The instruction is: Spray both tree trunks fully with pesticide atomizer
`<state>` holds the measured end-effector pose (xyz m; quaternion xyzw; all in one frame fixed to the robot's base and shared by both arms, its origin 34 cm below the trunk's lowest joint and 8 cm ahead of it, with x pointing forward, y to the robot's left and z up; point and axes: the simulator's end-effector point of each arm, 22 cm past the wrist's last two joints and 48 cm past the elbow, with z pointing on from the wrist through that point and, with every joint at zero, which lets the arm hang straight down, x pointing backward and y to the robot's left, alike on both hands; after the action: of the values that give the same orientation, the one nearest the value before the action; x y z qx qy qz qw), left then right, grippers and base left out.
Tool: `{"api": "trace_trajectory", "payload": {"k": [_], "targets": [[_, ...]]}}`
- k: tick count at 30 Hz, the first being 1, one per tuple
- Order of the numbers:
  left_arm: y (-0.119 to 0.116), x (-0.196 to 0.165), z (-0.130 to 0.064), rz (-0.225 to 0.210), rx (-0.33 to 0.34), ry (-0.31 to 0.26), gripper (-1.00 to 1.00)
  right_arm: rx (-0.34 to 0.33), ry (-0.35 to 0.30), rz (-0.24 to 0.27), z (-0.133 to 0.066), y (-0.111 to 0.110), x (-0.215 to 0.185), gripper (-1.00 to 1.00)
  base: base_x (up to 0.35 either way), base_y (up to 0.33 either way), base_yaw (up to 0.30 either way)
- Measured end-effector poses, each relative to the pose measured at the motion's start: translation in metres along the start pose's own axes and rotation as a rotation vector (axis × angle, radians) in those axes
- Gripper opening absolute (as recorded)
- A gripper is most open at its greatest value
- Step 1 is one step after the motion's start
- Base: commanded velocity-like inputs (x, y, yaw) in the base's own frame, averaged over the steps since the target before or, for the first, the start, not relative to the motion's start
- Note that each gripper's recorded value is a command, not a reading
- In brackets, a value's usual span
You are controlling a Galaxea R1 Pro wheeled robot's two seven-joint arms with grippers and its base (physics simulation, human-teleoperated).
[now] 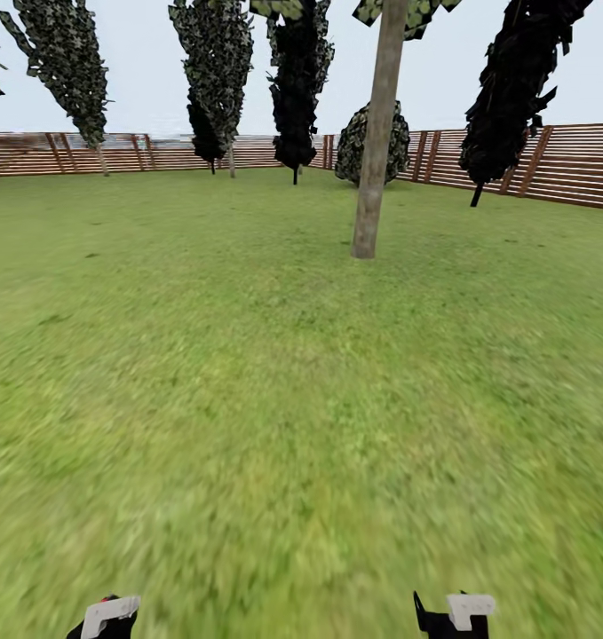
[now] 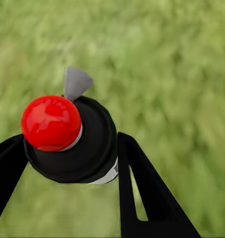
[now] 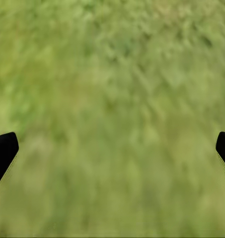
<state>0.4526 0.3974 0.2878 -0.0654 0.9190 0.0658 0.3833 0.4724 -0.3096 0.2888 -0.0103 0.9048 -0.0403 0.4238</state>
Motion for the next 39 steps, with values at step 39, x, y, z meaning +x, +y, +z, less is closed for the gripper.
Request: {"api": "trace_trajectory", "payload": {"k": [39], "targets": [[0.0017,0.0002,0.0,-0.001,-0.004,0.001,-1.0,0.0,0.0,0.0,-0.0002,-0.0001,0.0004,1.0,0.339,0.0,0.0]]}}
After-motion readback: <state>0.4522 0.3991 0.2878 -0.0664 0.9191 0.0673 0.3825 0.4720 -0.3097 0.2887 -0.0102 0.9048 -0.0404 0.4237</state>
